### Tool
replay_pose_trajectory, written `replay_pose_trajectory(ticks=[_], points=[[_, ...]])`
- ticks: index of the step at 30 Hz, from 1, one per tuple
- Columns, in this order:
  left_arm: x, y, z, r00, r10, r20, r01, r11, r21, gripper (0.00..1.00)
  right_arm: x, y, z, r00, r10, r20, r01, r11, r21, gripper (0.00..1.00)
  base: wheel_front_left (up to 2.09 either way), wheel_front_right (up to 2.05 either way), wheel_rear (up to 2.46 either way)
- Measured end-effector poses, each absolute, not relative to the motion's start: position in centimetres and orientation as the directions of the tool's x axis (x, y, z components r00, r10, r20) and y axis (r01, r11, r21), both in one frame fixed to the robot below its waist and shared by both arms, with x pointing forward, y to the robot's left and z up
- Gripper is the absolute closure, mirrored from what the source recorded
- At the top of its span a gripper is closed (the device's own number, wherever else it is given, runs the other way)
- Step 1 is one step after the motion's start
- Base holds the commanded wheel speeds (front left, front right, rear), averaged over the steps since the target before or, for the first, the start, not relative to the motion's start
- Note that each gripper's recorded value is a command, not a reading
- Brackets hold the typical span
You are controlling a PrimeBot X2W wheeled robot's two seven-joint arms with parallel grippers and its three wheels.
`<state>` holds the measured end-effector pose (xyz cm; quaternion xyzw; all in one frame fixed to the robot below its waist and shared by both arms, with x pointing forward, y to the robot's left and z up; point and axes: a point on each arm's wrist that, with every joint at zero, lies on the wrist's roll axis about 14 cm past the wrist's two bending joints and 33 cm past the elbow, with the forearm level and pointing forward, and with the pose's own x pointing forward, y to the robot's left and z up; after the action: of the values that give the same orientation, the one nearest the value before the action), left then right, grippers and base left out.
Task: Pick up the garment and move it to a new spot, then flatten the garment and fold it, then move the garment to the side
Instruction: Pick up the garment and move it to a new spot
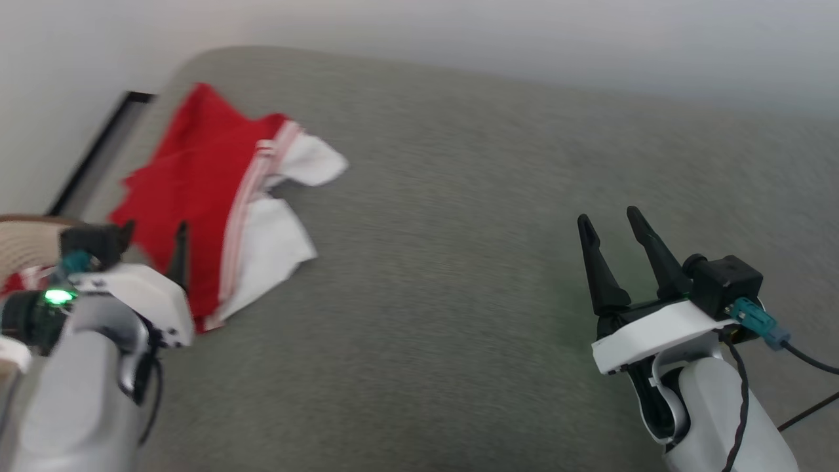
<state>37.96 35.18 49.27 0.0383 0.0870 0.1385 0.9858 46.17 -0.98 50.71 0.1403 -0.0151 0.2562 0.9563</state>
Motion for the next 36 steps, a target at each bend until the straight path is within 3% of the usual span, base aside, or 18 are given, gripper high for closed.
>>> replay_pose_trajectory(ticks=[5, 8, 19, 20, 21, 23, 29, 36], points=[[42.1, 34.8, 44.3, 0.868, 0.222, -0.444, -0.172, 0.974, 0.149, 0.0, 46.5, -5.4, 48.7, 0.922, 0.383, 0.054, -0.382, 0.88, 0.283, 0.0, 0.0, 0.0, 0.0], [45.2, 32.7, 41.5, 0.801, 0.147, -0.581, -0.116, 0.989, 0.091, 0.0, 46.8, -8.1, 48.0, 0.948, 0.317, 0.038, -0.314, 0.904, 0.29, 0.0, 0.0, 0.0, 0.0], [49.6, 33.8, 37.4, 0.69, 0.165, -0.705, -0.076, 0.985, 0.156, 0.0, 47.3, -12.5, 45.7, 0.976, 0.217, -0.018, -0.204, 0.939, 0.276, 0.0, 0.0, 0.0, 0.0], [49.8, 33.8, 37.2, 0.682, 0.166, -0.712, -0.078, 0.985, 0.155, 0.07, 47.4, -12.7, 45.5, 0.977, 0.212, -0.023, -0.198, 0.941, 0.276, 0.0, 0.0, 0.0, 0.0], [50.0, 33.7, 36.9, 0.671, 0.165, -0.723, -0.079, 0.985, 0.152, 0.53, 47.3, -12.8, 45.3, 0.977, 0.209, -0.028, -0.194, 0.941, 0.276, 0.0, 0.0, 0.0, 0.0], [50.3, 33.6, 36.7, 0.662, 0.164, -0.731, -0.076, 0.985, 0.153, 1.0, 47.3, -12.8, 45.1, 0.978, 0.207, -0.034, -0.189, 0.941, 0.28, 0.0, 0.0, 0.0, 0.0], [51.2, 32.7, 38.5, 0.732, 0.143, -0.666, -0.056, 0.987, 0.151, 1.0, 46.8, -12.6, 45.8, 0.979, 0.204, -0.02, -0.189, 0.937, 0.294, 0.0, 0.0, 0.0, 0.0], [55.0, 26.6, 45.2, 0.871, -0.004, -0.491, 0.092, 0.984, 0.155, 1.0, 46.0, -13.1, 47.5, 0.983, 0.184, 0.014, -0.18, 0.938, 0.297, 0.0, 0.0, 0.0, 0.0]])
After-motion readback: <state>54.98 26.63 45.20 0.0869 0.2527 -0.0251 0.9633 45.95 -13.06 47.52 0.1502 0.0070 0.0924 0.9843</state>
